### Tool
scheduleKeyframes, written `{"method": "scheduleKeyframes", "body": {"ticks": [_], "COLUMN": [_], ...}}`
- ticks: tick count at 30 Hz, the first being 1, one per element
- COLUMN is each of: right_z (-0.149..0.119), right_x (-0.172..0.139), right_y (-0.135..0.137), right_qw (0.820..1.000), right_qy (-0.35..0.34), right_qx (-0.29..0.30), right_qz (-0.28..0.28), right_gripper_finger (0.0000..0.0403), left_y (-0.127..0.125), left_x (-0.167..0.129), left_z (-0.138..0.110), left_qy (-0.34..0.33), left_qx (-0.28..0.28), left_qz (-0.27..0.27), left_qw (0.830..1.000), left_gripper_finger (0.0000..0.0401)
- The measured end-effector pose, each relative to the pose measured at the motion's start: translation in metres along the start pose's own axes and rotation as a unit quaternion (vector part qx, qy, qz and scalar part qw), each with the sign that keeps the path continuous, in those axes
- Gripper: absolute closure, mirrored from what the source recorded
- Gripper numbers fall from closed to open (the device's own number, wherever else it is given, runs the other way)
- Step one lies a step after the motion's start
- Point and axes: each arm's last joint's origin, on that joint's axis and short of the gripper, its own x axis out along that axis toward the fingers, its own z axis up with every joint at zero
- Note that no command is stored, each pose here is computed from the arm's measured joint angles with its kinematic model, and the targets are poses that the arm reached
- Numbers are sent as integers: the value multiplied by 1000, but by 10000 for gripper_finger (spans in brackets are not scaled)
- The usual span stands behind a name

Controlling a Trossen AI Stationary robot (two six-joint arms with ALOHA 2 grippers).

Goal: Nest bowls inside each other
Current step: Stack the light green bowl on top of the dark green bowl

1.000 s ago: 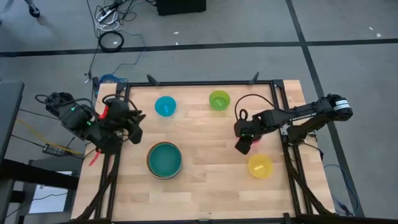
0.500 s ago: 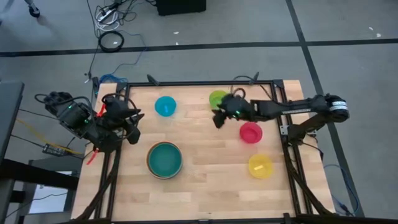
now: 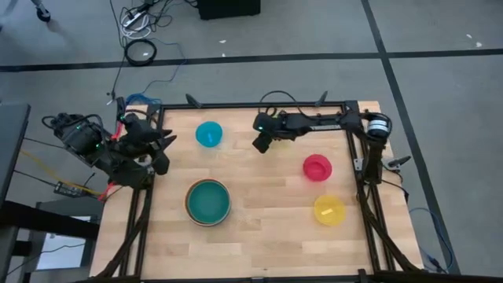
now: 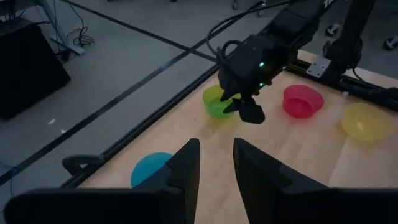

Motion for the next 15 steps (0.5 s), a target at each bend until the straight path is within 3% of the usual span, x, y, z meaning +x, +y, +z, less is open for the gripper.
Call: {"method": "scheduleKeyframes", "body": {"ticks": [7,15], "right_z": [10,7], "right_x": [8,14], "right_y": [-8,-21], "right_qw": [999,993], "right_qy": [28,86], "right_qx": [5,63], "right_qz": [-24,42], "right_gripper_finger": [234,235], "left_y": [2,2], "left_x": [-1,-1], "left_z": [0,0], "left_qy": [-4,-3], "left_qx": [2,2], "left_qz": [0,0], "left_qw": [1000,1000], "left_gripper_finger": [295,295]}}
